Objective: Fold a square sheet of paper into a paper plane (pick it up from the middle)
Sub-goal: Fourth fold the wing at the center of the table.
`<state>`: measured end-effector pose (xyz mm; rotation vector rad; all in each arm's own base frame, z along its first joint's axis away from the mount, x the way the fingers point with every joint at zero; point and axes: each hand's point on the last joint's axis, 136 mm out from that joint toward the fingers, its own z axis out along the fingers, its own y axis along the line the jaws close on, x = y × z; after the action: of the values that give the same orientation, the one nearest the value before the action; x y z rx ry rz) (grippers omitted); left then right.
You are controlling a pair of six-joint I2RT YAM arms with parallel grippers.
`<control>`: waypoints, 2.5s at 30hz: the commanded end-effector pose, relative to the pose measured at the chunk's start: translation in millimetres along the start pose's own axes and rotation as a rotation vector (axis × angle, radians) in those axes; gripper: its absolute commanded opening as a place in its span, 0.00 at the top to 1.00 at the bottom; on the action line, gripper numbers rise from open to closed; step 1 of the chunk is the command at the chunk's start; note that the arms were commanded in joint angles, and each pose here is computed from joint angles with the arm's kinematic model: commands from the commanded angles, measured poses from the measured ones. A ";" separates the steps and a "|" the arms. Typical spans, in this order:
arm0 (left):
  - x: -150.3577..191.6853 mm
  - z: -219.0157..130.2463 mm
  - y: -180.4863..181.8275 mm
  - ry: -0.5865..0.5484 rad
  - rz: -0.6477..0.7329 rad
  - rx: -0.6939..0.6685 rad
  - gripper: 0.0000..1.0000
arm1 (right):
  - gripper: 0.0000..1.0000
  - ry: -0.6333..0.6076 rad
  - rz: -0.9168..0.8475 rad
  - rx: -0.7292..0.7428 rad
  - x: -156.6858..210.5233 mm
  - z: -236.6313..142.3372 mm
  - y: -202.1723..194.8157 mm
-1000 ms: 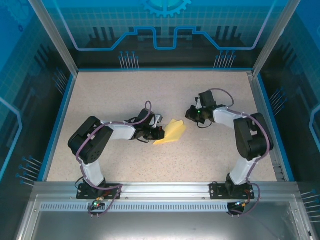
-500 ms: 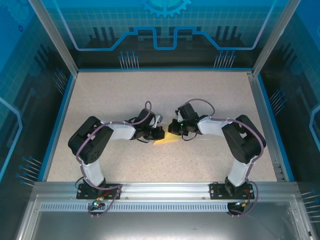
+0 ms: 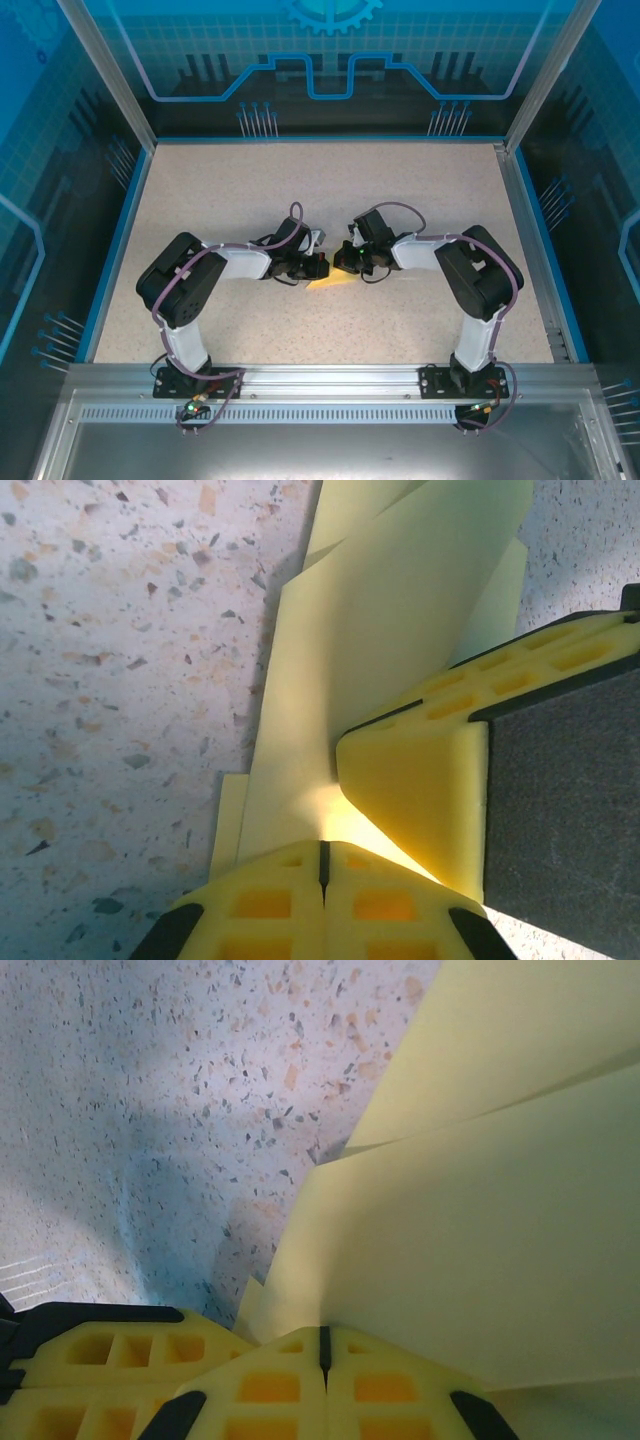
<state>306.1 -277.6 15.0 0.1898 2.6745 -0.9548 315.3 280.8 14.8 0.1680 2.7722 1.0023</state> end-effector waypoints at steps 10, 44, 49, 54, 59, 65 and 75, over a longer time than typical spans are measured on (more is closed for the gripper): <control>43.7 7.6 38.3 0.132 -0.078 -0.126 1.00 | 1.00 -0.037 0.117 0.132 -15.7 -13.9 -72.4; 35.7 5.8 31.4 0.113 -0.083 -0.113 1.00 | 1.00 -0.015 0.037 0.001 -4.1 -3.6 -2.2; 32.1 3.9 28.1 0.107 -0.079 -0.108 1.00 | 1.00 -0.017 0.050 0.035 -2.5 -4.3 -12.0; 30.5 3.9 27.1 0.108 -0.076 -0.109 1.00 | 1.00 -0.055 0.024 -0.041 -15.7 -15.8 12.5; 29.6 4.6 26.6 0.107 -0.081 -0.106 1.00 | 1.00 -0.042 0.025 -0.063 -15.2 -10.4 16.4; 26.8 2.5 23.4 0.101 -0.079 -0.099 1.00 | 1.00 -0.007 0.080 0.007 -5.5 5.2 -8.3; -3.3 -23.9 -23.6 0.027 -0.018 0.029 0.94 | 1.00 0.062 0.148 0.194 13.7 12.0 -51.3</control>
<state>301.7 -275.2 24.3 0.1831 2.7011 -0.9476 325.9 274.2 11.1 0.2935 2.7958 0.9863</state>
